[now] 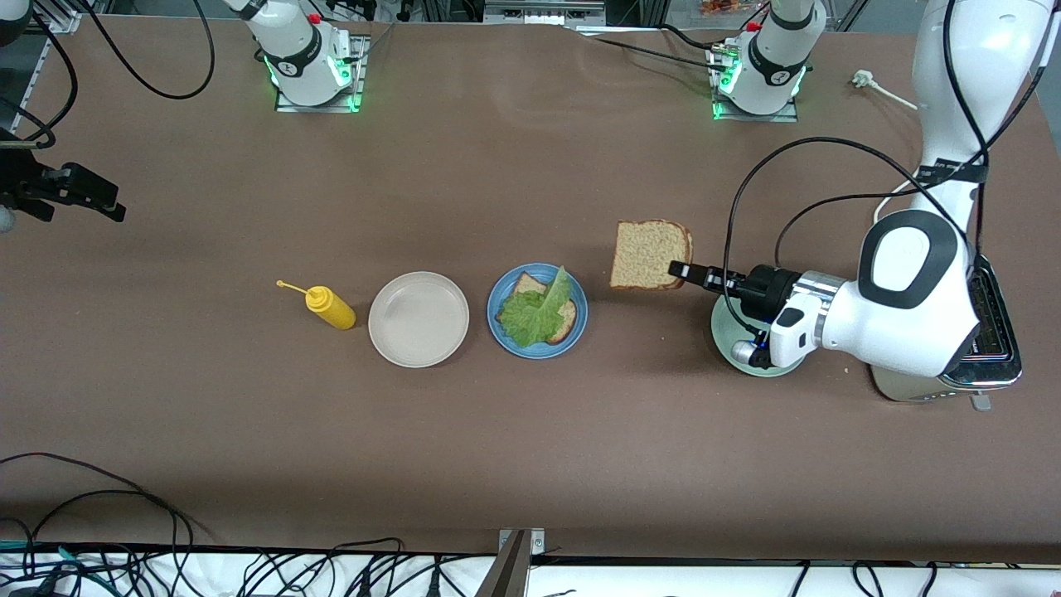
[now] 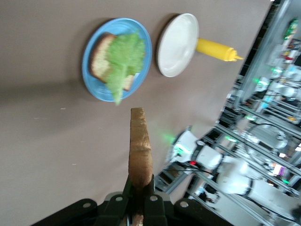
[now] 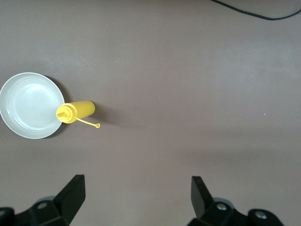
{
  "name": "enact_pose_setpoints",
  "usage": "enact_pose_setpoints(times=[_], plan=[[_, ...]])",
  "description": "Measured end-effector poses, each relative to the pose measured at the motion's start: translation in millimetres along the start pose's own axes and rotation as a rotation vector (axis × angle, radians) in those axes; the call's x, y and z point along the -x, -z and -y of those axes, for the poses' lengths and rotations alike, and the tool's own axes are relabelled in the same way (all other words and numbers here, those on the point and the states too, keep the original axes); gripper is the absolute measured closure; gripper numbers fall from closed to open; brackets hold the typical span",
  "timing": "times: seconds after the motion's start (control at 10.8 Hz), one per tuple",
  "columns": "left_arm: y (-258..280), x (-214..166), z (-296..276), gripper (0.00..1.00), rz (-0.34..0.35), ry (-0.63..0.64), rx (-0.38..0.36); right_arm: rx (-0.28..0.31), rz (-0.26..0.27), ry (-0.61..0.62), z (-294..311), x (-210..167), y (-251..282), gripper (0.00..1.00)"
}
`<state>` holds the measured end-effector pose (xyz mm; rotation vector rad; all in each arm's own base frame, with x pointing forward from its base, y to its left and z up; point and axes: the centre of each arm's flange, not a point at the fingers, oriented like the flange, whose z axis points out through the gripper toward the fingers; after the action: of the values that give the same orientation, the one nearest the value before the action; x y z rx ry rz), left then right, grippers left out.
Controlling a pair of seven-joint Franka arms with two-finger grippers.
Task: Make sandwich in blue plate with both arms
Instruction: 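Lift the bread slice out with the left gripper toward the blue plate, then lay the bread slice on the lettuce and open the left gripper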
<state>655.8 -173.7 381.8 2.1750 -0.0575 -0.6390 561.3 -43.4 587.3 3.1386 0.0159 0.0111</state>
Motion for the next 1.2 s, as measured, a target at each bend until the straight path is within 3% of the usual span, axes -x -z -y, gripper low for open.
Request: enact_pose_setpoints(times=[0.28,0.65,1.2], plan=[[-13,-10,-2,0.90,0.021,0.010,0.117,0.000,0.000,0.000,0,0,0,0.00],[-56,-44,6,0.90,-0.034,0.002,0.159,0.000,-0.002,0.000,0,0,1,0.00],[-118,-90,55,0.90,-0.078,-0.001,0.305,0.000,-0.004,0.000,0,0,2,0.00]])
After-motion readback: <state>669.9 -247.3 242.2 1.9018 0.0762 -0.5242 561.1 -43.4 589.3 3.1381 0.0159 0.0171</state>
